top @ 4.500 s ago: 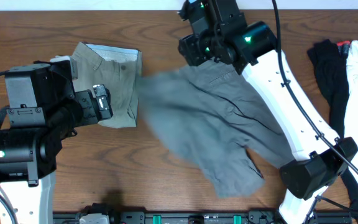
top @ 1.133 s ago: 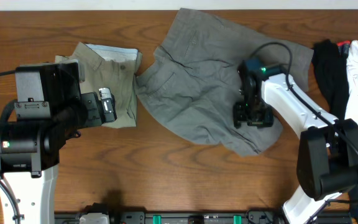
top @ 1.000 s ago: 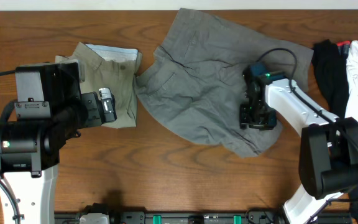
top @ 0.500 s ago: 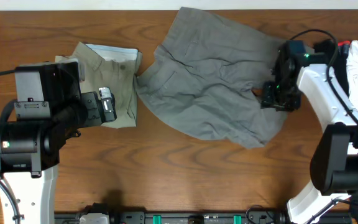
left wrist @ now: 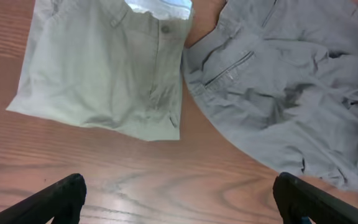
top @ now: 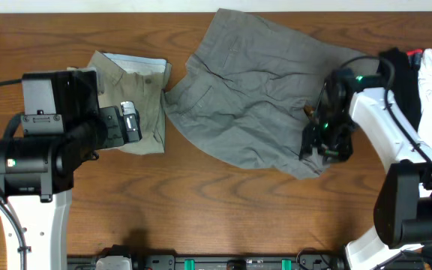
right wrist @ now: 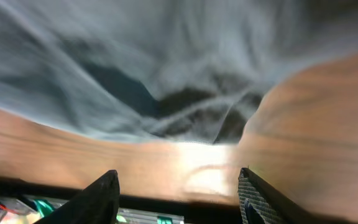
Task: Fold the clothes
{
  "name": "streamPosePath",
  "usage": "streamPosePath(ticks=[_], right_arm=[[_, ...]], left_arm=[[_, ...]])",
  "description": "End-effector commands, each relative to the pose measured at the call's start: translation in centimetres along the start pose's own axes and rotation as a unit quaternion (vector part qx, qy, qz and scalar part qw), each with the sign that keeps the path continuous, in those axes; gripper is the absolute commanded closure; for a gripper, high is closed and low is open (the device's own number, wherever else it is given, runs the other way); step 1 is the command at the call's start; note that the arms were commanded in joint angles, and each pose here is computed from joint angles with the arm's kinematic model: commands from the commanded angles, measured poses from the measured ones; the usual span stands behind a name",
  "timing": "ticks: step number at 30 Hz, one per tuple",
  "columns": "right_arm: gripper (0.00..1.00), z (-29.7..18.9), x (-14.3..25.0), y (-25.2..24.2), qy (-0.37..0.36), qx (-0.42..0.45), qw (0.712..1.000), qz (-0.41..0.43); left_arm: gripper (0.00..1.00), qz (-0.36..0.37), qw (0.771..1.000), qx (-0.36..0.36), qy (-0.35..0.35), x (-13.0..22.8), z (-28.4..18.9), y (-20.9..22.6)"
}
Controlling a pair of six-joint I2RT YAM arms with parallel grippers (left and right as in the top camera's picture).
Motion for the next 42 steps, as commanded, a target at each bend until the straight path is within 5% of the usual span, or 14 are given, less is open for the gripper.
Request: streamPosePath(ticks=[1, 14, 16, 21, 25, 35, 42], right_arm=[[0.41, 1.8, 1.1, 0.6, 0.027, 0.0, 0.999, 0.017], [0.43, 7.7, -0.6, 0.3, -0.068, -0.012, 0.995, 0.068], [0.49, 7.8, -1.3, 0.2, -0.093, -0.005, 0.994, 0.063], [0.84, 6.6, -1.8, 0.5, -0.112, -0.004, 0.993, 0.036], [0.99, 2.9, -1.0, 0.9, -0.117, 0.009, 0.993, 0.014], [0.97, -12.0, 3.5, -0.5, -0.241, 0.144, 0.959, 0.047], [0.94, -13.1, 4.7, -0.5, -0.241, 0.149, 0.958, 0.034]], left_arm=[[0.02, 0.014, 1.0, -0.001, -0.002, -0.2, -0.1, -0.1], [0.02, 0.016, 1.0, -0.002, -0.001, -0.2, 0.0, -0.1], [0.02, 0.016, 1.0, -0.001, -0.001, -0.2, 0.0, -0.1], [0.02, 0.016, 1.0, -0.002, -0.001, -0.2, 0.0, -0.1], [0.02, 0.016, 1.0, -0.002, -0.001, -0.2, 0.0, -0.1], [0.02, 0.016, 1.0, -0.001, -0.003, -0.3, 0.0, -0.2], [0.02, 0.016, 1.0, 0.0, -0.004, -0.4, 0.0, -0.2]])
Point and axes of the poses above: each gripper's point midway between its finger pads, its own z axis out along the fingers, its own y axis along the line the jaws close on, x = y × z, the point moved 9 cm from there along -z, back along the fingers, and after that the axes turned 13 degrees about -z, right-handed, at the moved point
